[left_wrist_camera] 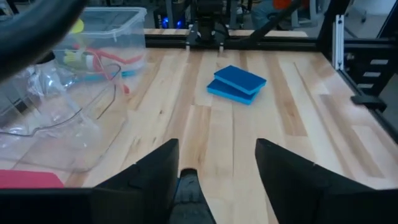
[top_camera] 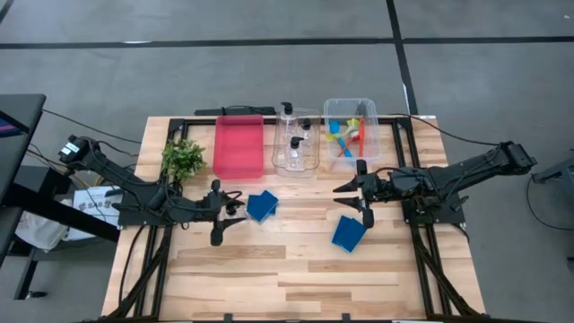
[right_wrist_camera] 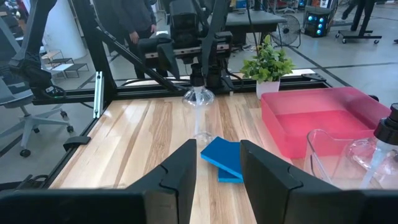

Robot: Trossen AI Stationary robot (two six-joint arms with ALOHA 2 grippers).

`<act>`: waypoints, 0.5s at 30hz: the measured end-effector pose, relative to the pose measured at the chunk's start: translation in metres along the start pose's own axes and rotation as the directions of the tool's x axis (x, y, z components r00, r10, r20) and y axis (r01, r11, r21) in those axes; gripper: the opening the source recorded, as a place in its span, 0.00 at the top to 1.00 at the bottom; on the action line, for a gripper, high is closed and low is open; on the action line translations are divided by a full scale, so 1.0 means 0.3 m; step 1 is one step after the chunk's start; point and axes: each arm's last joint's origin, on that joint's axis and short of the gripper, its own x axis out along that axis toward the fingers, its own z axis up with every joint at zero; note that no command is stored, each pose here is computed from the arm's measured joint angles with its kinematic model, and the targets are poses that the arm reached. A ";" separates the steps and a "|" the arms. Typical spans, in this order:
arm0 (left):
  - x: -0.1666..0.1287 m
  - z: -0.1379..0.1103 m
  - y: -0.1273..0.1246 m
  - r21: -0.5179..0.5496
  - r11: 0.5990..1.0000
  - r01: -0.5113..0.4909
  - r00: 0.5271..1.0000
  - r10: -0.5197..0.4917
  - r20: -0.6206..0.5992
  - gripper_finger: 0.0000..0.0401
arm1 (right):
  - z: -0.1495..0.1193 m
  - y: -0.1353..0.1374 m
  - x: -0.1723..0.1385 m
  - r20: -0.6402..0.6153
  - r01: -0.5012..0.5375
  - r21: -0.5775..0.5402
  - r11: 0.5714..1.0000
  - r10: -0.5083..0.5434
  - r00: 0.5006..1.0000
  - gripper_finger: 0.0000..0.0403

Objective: Pick & Place Kitchen Sink Supplies
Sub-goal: Put the soap dispenser into the transparent bin

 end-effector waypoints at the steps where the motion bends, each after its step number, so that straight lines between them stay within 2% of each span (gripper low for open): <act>1: 0.002 -0.001 0.000 0.008 1.000 -0.002 1.000 0.002 -0.002 0.45 | 0.000 0.000 0.000 0.000 0.000 0.000 1.000 0.000 1.000 0.71; 8: 0.018 -0.018 -0.006 0.041 0.999 -0.029 0.999 0.030 -0.032 0.36 | 0.000 0.000 0.000 0.000 0.000 0.000 1.000 0.000 1.000 0.71; 15: 0.038 -0.039 -0.015 0.070 0.997 -0.040 0.997 0.044 -0.069 0.34 | 0.000 0.000 0.000 0.000 0.000 0.001 1.000 0.000 1.000 0.71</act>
